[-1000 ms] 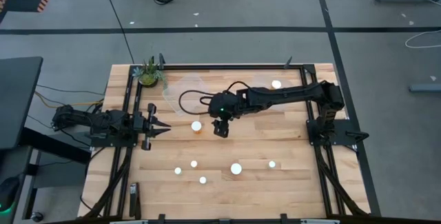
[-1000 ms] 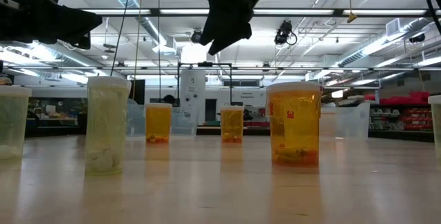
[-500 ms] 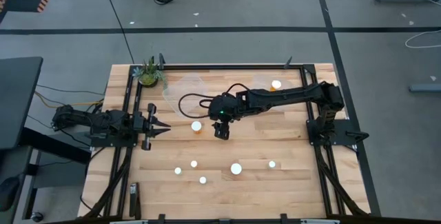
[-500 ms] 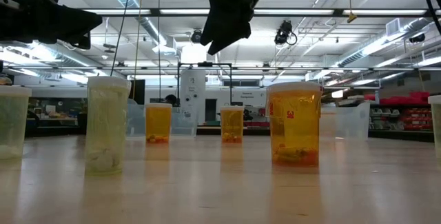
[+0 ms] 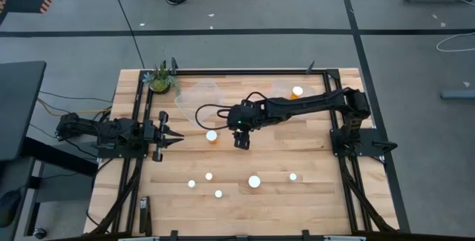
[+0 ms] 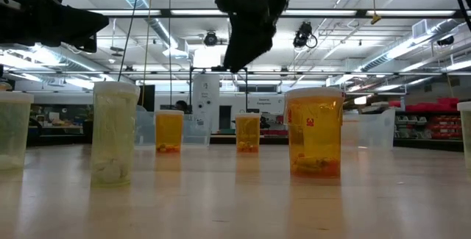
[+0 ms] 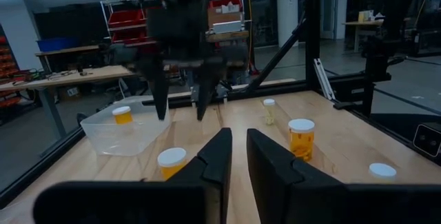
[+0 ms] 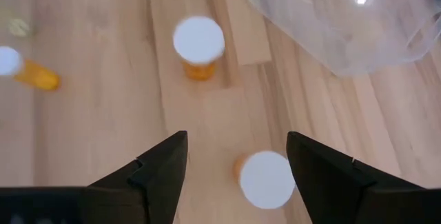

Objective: Pick and place medicine bottles into bin by pill shape (circle, oval)
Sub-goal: Put the big orange pill bottle into the right transparent bin

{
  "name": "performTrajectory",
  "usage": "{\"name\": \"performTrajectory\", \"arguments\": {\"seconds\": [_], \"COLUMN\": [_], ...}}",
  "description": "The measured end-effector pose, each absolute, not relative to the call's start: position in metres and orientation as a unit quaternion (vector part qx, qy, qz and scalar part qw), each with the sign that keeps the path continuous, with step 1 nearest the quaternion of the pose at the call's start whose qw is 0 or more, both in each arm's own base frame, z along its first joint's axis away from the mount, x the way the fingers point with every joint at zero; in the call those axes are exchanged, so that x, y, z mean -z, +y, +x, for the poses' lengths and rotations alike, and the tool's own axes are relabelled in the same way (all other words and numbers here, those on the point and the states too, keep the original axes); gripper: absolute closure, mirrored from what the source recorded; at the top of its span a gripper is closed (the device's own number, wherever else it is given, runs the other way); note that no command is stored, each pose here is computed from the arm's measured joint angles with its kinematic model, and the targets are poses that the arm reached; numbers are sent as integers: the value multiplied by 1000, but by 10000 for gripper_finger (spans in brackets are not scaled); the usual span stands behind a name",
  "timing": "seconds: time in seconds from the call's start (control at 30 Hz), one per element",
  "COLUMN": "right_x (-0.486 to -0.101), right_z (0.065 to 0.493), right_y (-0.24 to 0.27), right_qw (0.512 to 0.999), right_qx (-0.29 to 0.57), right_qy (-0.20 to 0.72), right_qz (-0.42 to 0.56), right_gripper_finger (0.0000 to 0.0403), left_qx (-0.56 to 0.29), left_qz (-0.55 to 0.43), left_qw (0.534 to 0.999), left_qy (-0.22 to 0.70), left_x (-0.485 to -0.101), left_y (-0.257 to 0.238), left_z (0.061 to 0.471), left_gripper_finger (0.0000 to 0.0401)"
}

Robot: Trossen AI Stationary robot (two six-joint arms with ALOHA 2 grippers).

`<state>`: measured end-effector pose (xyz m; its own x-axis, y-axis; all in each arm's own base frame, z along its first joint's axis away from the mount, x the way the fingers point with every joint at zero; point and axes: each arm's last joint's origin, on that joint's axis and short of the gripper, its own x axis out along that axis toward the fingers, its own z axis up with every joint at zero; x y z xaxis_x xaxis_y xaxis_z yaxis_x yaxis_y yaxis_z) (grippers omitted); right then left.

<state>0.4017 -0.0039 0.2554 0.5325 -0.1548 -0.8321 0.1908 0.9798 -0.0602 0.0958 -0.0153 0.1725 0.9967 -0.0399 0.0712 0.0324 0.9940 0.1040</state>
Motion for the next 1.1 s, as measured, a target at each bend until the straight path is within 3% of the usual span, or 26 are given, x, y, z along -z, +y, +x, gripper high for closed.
{"name": "performTrajectory", "arguments": {"seconds": [0.27,0.6,1.1], "right_x": [-228,-227,-206], "right_z": [394,393,402], "right_y": [-25,-36,-39], "right_qw": [860,862,855], "right_qx": [108,114,96], "right_qy": [498,494,508], "right_qz": [4,7,27], "right_gripper_finger": [140,72,70], "left_qx": [18,18,18], "left_qz": [52,52,52], "left_qw": [998,998,998], "left_qy": [-36,-36,-37], "left_x": [-172,-172,-173], "left_y": [-15,-15,-15], "left_z": [96,96,96], "left_gripper_finger": [340,348,339]}}
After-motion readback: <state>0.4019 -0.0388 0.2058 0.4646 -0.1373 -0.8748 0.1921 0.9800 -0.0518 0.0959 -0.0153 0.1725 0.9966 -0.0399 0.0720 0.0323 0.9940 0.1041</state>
